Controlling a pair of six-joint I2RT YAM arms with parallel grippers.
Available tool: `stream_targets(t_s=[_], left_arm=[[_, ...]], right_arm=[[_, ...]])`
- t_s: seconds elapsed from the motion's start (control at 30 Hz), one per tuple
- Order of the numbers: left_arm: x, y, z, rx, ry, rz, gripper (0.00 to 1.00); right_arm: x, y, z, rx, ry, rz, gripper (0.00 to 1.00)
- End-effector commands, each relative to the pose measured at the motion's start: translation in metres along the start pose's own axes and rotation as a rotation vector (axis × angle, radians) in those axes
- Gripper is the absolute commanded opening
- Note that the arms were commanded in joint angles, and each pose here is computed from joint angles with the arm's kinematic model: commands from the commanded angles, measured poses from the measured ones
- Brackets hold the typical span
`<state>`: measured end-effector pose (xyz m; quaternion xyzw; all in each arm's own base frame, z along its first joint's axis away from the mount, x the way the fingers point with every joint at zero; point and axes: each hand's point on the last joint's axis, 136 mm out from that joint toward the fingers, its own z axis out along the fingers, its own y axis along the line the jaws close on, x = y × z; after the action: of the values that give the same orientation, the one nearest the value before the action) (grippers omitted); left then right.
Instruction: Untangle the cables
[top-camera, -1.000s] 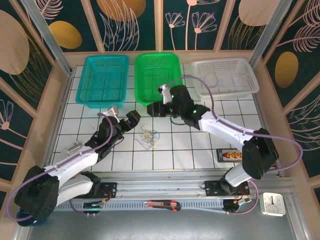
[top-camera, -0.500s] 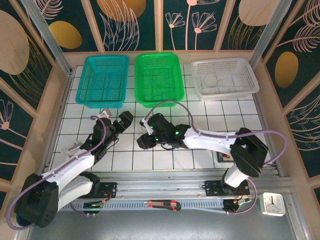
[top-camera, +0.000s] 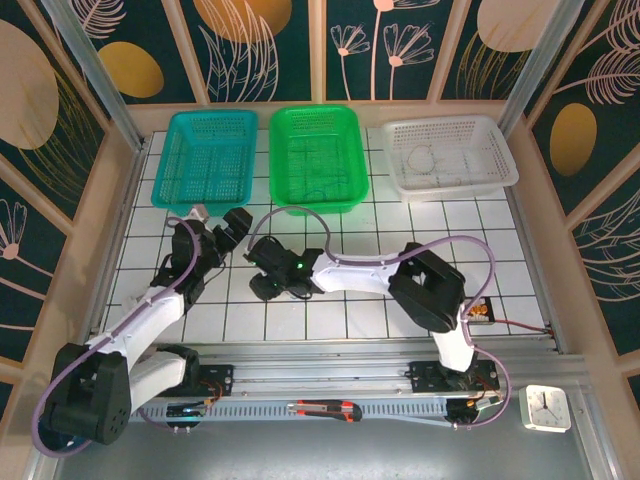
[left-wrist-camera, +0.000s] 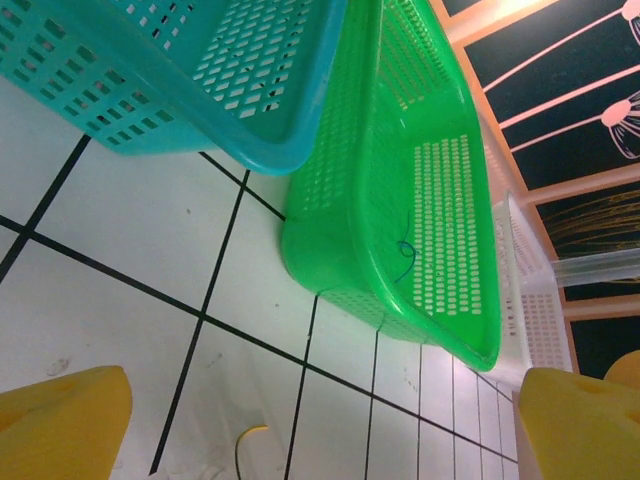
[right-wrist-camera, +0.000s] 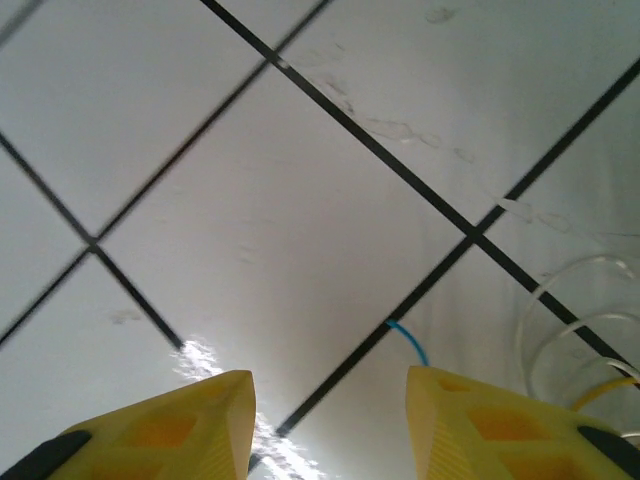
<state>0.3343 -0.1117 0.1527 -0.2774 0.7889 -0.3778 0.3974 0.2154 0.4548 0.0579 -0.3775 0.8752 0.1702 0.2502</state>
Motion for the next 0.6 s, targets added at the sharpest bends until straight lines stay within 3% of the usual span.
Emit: stream_targets(t_s=[0.0, 0.37, 0.57], left_arm=[[0.000, -0.006, 0.001, 0.019, 0.024, 0.005, 0.99], [-0.002, -0.007, 0.001, 0.034, 0.016, -0.013, 0.99], [0.001, -0.006, 0.002, 0.040, 0.024, -0.020, 0.99]], right_arm=[[-0.002, -0.015, 0.003, 0.109, 0.014, -0.056, 0.44], [0.006, -0.019, 0.014, 0.134, 0.051, -0.098, 0.47], [-0.014, -0.004, -0.014, 0.075, -0.012, -0.094, 0.46]])
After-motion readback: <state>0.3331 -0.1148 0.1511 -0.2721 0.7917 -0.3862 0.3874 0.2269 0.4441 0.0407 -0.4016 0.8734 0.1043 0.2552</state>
